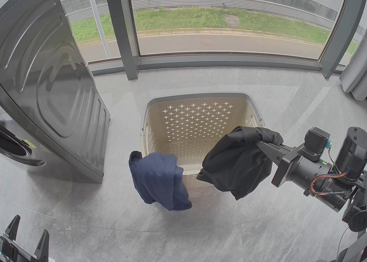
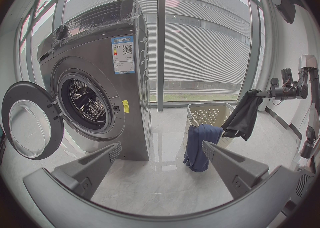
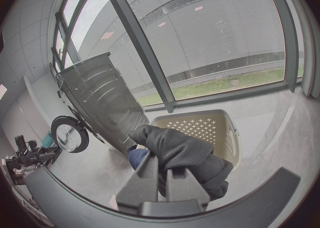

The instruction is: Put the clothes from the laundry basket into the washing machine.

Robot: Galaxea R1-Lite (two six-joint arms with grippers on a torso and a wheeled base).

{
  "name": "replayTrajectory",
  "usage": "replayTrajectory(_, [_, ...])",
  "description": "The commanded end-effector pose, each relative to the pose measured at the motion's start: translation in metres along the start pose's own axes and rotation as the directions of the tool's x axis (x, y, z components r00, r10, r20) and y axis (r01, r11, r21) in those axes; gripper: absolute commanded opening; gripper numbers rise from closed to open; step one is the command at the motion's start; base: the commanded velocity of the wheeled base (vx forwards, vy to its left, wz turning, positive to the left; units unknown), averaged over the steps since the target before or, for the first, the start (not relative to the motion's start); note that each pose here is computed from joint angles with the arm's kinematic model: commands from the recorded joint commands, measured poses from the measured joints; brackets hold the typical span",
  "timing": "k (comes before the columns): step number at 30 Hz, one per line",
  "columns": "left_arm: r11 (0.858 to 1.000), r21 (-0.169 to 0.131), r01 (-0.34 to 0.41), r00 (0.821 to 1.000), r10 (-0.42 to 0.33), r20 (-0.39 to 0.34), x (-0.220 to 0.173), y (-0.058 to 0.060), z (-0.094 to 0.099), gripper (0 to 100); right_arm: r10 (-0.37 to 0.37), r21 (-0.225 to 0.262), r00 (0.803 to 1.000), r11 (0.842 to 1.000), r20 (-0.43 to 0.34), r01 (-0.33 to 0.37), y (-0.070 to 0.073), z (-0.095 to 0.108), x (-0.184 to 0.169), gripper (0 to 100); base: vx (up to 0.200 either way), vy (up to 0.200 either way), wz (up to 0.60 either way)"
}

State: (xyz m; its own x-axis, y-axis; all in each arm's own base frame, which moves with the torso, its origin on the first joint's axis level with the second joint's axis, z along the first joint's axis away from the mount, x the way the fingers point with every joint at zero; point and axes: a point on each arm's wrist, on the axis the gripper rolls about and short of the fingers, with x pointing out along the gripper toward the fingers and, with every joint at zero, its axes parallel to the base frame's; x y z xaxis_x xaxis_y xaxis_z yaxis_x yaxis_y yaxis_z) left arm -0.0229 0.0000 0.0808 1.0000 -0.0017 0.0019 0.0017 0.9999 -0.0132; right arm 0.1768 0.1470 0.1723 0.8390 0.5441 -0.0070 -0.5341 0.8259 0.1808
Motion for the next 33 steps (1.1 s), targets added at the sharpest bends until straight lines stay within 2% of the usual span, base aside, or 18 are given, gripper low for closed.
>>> replayTrajectory(1, [1.0, -0.001, 0.003, 1.0, -0.003, -0.007, 0.0004, 0.0001, -0.0047, 100, 0.0, 0.004, 0.999, 1.0, 0.044, 0.0, -0.0016, 0.0094, -0.0116, 0, -0.2, 0.0, 0.0])
replayTrajectory(21, [1.0, -0.005, 0.007, 1.0, -0.007, -0.019, 0.0012, 0.0002, -0.0047, 100, -0.011, 0.002, 0.999, 1.0, 0.052, 0.011, -0.0041, 0.0102, -0.0108, 0, -0.2, 0.0, 0.0])
replayTrajectory(27, [1.0, -0.005, 0.007, 1.0, -0.007, -0.019, 0.0012, 0.0002, -0.0047, 100, -0.009, 0.004, 0.998, 1.0, 0.057, 0.008, -0.0036, 0.011, -0.01, 0, 0.0, 0.0, 0.0])
replayTrajectory(33, [1.0, -0.005, 0.007, 1.0, -0.007, -0.019, 0.0012, 0.0002, -0.0047, 100, -0.012, 0.005, 0.998, 1.0, 0.057, 0.011, -0.0042, 0.011, -0.0118, 0, 0.0, 0.2, 0.0])
